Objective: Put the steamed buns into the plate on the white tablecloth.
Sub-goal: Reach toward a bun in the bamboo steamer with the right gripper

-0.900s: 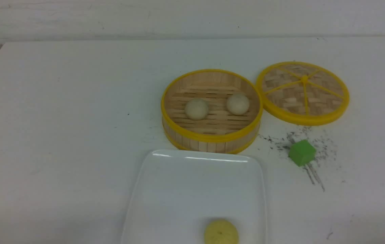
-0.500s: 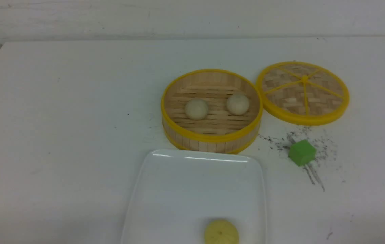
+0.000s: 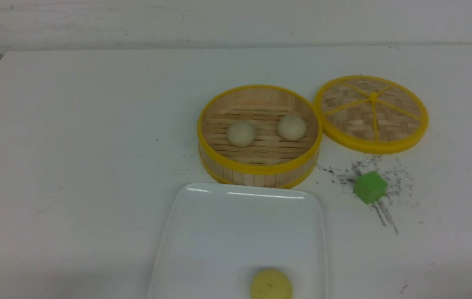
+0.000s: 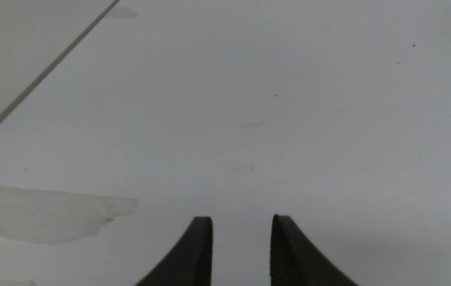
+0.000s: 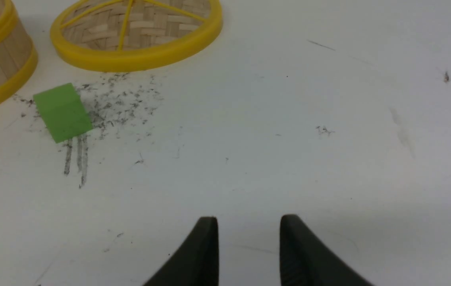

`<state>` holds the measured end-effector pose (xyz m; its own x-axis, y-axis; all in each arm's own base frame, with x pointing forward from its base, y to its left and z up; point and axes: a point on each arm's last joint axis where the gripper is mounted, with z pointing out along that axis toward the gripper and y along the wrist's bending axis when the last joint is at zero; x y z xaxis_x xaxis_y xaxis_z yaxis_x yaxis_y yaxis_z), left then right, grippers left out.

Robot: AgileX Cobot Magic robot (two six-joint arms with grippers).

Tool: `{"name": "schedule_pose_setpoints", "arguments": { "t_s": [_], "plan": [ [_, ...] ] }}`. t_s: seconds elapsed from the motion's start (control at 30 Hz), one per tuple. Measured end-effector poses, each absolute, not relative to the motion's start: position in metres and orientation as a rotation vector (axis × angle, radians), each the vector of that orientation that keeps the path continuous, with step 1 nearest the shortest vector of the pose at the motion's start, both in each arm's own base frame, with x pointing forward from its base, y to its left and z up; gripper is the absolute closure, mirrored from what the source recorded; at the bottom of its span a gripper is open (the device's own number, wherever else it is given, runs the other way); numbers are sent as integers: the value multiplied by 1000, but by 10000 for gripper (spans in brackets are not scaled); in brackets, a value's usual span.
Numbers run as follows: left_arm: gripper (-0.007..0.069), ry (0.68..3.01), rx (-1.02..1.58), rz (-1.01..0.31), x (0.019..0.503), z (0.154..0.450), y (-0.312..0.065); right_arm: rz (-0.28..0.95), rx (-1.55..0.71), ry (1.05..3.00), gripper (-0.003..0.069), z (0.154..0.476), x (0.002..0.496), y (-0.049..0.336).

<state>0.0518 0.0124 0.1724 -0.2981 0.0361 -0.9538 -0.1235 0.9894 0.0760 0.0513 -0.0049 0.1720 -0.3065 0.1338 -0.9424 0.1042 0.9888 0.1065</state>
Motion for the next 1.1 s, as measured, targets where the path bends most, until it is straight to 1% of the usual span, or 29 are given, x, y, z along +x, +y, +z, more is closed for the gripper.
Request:
{"name": "schedule_pose_setpoints", "arguments": {
  "t_s": [0.2,0.63,0.7,0.73,0.77,0.83,0.87,0.9,0.97,1.0,1.03,1.07,1.1],
  "plan": [
    [384,1867,-53,173,52,172,13,30,172,1886,419,172,51,-5],
    [384,1868,-62,166,52,172,13,29,171,1886,419,172,51,-5],
    [384,1861,-148,67,52,172,11,30,173,1883,419,172,51,-5],
    [384,1859,-161,51,52,172,10,31,172,1881,419,172,51,-5],
    [384,1840,-300,-108,52,173,7,91,224,1868,419,173,52,-4],
    [384,1786,-561,-403,53,173,1,284,393,1831,419,173,53,1],
    [384,1767,-640,-489,53,173,-1,376,474,1811,419,173,53,2],
    [384,1731,-768,-628,53,173,-3,497,586,1782,419,174,53,5],
    [384,1656,-982,-856,53,174,-8,679,745,1731,419,176,53,8],
    [384,1623,-1057,-936,53,175,-9,750,808,1708,419,176,53,10],
    [384,1598,-1112,-993,53,175,-10,795,847,1694,419,176,53,10],
    [384,1579,-1144,-1028,53,176,-11,838,884,1680,419,177,53,11],
    [384,1576,-1148,-1033,53,176,-11,846,892,1677,419,177,53,11]
  ]
}}
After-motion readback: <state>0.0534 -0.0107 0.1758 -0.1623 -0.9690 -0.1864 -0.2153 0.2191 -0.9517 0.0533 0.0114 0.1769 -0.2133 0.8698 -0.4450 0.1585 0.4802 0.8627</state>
